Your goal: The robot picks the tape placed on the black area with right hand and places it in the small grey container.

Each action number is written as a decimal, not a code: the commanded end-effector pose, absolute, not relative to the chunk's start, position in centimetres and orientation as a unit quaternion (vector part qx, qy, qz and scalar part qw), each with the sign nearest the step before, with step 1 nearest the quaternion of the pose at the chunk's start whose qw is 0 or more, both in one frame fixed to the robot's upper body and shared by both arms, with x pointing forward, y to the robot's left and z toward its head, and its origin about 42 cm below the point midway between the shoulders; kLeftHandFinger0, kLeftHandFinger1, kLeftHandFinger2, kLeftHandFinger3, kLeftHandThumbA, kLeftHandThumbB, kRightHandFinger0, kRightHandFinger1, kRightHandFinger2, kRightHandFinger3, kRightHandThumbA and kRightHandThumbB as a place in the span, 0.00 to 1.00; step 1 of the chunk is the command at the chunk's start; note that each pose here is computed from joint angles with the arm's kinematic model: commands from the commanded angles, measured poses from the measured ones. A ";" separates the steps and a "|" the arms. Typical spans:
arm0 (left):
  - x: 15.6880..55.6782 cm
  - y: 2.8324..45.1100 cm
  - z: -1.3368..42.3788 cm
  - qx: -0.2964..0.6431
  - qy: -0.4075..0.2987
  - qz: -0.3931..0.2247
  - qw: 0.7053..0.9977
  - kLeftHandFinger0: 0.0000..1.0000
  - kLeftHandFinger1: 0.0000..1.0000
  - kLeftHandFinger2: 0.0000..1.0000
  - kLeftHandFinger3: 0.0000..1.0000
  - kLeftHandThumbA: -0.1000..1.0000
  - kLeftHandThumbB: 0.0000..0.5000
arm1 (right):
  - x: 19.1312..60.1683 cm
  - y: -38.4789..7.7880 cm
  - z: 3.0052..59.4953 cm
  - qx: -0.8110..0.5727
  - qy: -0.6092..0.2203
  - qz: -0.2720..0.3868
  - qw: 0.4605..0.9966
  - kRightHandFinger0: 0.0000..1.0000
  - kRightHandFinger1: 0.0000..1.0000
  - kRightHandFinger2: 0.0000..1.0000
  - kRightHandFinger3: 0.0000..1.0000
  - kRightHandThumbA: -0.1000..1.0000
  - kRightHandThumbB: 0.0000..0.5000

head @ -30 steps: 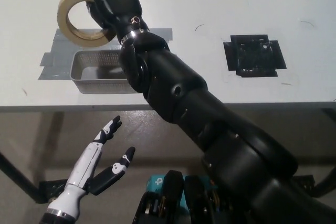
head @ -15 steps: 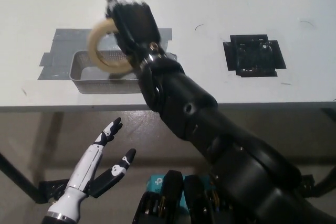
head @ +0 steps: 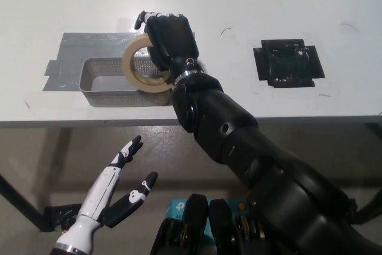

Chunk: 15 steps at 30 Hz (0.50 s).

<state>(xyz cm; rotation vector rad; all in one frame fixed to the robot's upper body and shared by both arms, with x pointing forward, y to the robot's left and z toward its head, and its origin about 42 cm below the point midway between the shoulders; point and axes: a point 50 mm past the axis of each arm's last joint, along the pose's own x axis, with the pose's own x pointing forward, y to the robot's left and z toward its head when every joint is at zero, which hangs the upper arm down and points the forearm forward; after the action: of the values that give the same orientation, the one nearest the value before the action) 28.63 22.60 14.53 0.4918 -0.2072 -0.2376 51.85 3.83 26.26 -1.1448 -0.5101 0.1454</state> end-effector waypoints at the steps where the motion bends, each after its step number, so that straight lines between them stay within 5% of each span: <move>1: 28.5 22.3 15.6 0.239 -0.128 -0.122 0.955 1.00 1.00 1.00 1.00 0.76 0.32 | 52.0 5.5 30.3 -0.506 -0.290 0.044 0.811 0.00 0.14 0.70 0.58 0.00 0.34; 5: 28.2 22.3 15.5 0.238 -0.129 -0.125 0.955 1.00 1.00 1.00 1.00 0.75 0.31 | 51.8 6.0 30.5 -0.492 -0.298 0.048 0.817 0.00 0.14 0.59 0.56 0.00 0.38; 6: 28.2 22.2 15.5 0.237 -0.128 -0.126 0.955 1.00 1.00 1.00 1.00 0.74 0.31 | 51.7 6.3 30.6 -0.485 -0.291 0.056 0.823 0.00 0.19 0.61 0.50 0.08 0.23; 7: 28.2 22.2 15.5 0.239 -0.128 -0.126 0.954 1.00 1.00 1.00 1.00 0.74 0.31 | 51.6 6.5 30.7 -0.481 -0.291 0.059 0.825 0.05 0.26 0.63 0.52 0.18 0.22; 8: 28.2 22.2 15.4 0.237 -0.128 -0.127 0.955 1.00 1.00 1.00 1.00 0.74 0.33 | 51.5 6.8 30.8 -0.479 -0.285 0.075 0.827 0.45 0.67 0.94 0.92 0.33 0.32; 10: 28.2 22.1 15.4 0.235 -0.124 -0.128 0.955 1.00 1.00 1.00 1.00 0.75 0.33 | 51.4 7.3 30.7 -0.483 -0.273 0.092 0.827 1.00 1.00 1.00 1.00 0.60 0.55; 12: 28.0 22.0 15.2 0.233 -0.122 -0.130 0.956 1.00 1.00 1.00 1.00 0.73 0.32 | 51.2 7.6 30.5 -0.491 -0.274 0.088 0.822 1.00 1.00 1.00 1.00 0.75 0.67; 15: 27.9 21.9 15.3 0.234 -0.121 -0.132 0.956 1.00 1.00 1.00 1.00 0.72 0.32 | 51.0 7.8 30.4 -0.485 -0.278 0.082 0.825 1.00 1.00 1.00 1.00 0.85 0.71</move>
<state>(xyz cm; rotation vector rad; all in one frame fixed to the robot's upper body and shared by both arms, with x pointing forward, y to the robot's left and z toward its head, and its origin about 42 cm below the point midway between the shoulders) 28.27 22.23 14.33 0.4851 -0.2033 -0.2526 51.21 5.24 26.31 -1.0791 -0.4911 0.1756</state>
